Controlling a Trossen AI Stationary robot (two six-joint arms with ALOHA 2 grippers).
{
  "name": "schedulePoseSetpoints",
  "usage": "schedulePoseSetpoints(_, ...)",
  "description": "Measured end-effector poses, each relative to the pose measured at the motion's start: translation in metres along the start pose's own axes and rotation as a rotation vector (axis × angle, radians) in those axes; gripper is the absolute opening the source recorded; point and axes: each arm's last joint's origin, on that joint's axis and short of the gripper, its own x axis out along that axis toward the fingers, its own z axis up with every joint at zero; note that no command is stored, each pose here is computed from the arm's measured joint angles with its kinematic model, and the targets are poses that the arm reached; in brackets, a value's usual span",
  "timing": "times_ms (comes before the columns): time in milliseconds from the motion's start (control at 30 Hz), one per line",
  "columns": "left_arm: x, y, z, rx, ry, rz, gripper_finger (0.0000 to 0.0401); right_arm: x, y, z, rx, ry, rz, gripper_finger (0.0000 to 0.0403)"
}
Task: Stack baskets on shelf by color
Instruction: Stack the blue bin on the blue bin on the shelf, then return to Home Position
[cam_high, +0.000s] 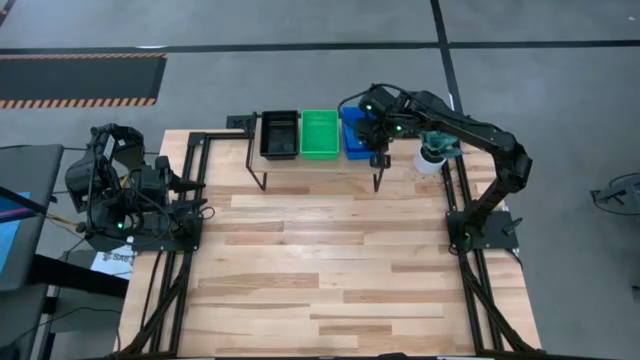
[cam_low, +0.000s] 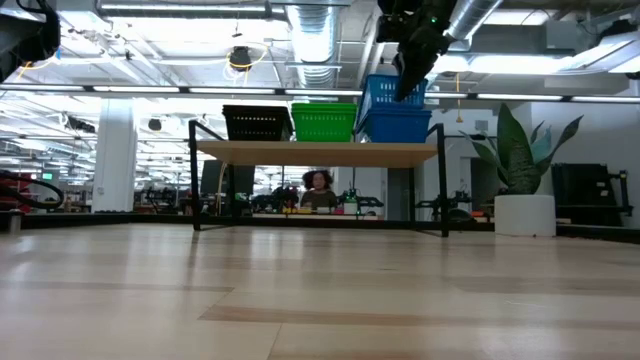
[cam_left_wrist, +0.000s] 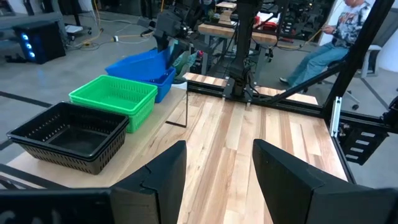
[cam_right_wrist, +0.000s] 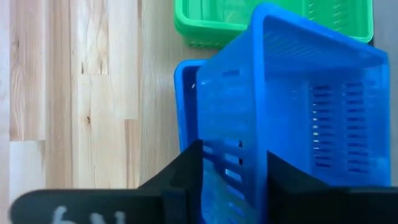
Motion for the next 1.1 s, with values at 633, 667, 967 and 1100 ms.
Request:
schedulePoseSetpoints(633, 0.0, 0.001, 0.001, 0.003, -0.035, 0.014, 0.0174, -0.018, 0.0, 0.01, 0.057, -0.068, -0.03, 0.0218)
schedulePoseSetpoints(667, 0.0, 0.001, 0.001, 0.003, -0.044, 0.017, 0.0174, -0.022, 0.0, 0.012, 0.063, -0.082, -0.035, 0.0218)
schedulePoseSetpoints(967, 0.0, -0.001, -0.002, 0.029, 0.079, -0.033, 0.0174, -0.071, 0.006, 0.027, 0.181, -0.186, -0.044, 0.0216)
schedulePoseSetpoints(1100, -0.001, -0.003, -0.006, 0.004, 0.227, -0.095, 0.0174, -0.087, 0.019, 0.025, 0.148, -0.14, -0.004, 0.0217)
